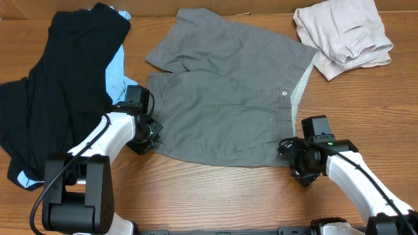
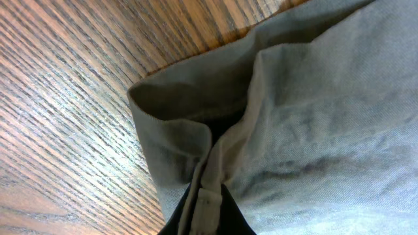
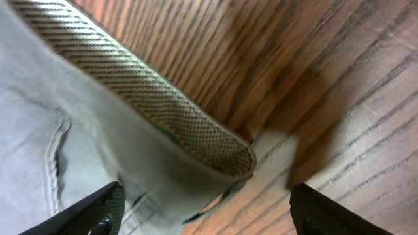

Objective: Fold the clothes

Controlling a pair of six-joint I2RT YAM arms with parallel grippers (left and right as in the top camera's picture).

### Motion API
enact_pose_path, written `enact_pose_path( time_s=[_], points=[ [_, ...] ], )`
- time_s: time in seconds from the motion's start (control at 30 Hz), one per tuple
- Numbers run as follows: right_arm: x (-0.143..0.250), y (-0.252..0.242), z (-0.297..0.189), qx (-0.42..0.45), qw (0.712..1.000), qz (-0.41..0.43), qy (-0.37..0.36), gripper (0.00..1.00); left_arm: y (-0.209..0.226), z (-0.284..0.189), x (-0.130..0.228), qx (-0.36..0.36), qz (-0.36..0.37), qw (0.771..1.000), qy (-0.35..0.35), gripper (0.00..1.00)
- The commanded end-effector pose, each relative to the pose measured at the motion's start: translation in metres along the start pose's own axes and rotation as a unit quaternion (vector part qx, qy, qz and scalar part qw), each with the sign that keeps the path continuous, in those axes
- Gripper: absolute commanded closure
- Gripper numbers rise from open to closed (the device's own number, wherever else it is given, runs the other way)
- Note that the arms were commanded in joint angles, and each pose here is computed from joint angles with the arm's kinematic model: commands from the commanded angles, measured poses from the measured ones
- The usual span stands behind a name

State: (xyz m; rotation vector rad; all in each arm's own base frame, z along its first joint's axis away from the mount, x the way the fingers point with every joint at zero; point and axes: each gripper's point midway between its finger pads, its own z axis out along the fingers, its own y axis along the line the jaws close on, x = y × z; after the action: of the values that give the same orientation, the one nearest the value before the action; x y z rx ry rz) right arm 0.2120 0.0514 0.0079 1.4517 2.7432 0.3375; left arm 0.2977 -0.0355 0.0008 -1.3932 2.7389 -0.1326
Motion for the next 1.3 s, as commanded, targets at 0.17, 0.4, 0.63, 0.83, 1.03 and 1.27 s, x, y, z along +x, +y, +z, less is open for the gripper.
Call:
enact_pose_path(
  time_s=[0.17, 0.4, 0.63, 0.83, 1.03, 1.27],
  points=[
    [0.002, -0.014, 0.019, 0.044, 0.999, 0.007, 0.013, 0.26, 0.004, 0.003, 0.004, -0.003, 0.017, 1.0, 0.005, 0.96],
    [0.002, -0.017, 0.023, 0.053, 0.998, 0.008, 0.017, 0.69, 0.018, 0.002, 0.013, -0.03, 0.026, 0.999, 0.026, 0.96],
    [0.003, -0.016, 0.023, 0.051, 0.998, -0.009, 0.02, 0.96, 0.016, 0.002, 0.013, -0.025, 0.091, 0.995, 0.028, 0.96],
    [0.001, -0.008, 0.01, 0.054, 0.998, -0.036, 0.024, 0.96, -0.003, -0.012, 0.01, 0.011, 0.16, 0.986, 0.035, 0.96],
    [0.0, 0.008, -0.031, 0.041, 0.996, -0.075, 0.017, 0.96, -0.026, -0.061, -0.001, 0.036, 0.195, 0.98, 0.014, 0.96],
    [0.002, 0.023, -0.105, -0.008, 0.995, -0.098, -0.029, 0.96, -0.048, -0.143, -0.013, 0.086, 0.224, 0.97, -0.042, 0.96]
  ],
)
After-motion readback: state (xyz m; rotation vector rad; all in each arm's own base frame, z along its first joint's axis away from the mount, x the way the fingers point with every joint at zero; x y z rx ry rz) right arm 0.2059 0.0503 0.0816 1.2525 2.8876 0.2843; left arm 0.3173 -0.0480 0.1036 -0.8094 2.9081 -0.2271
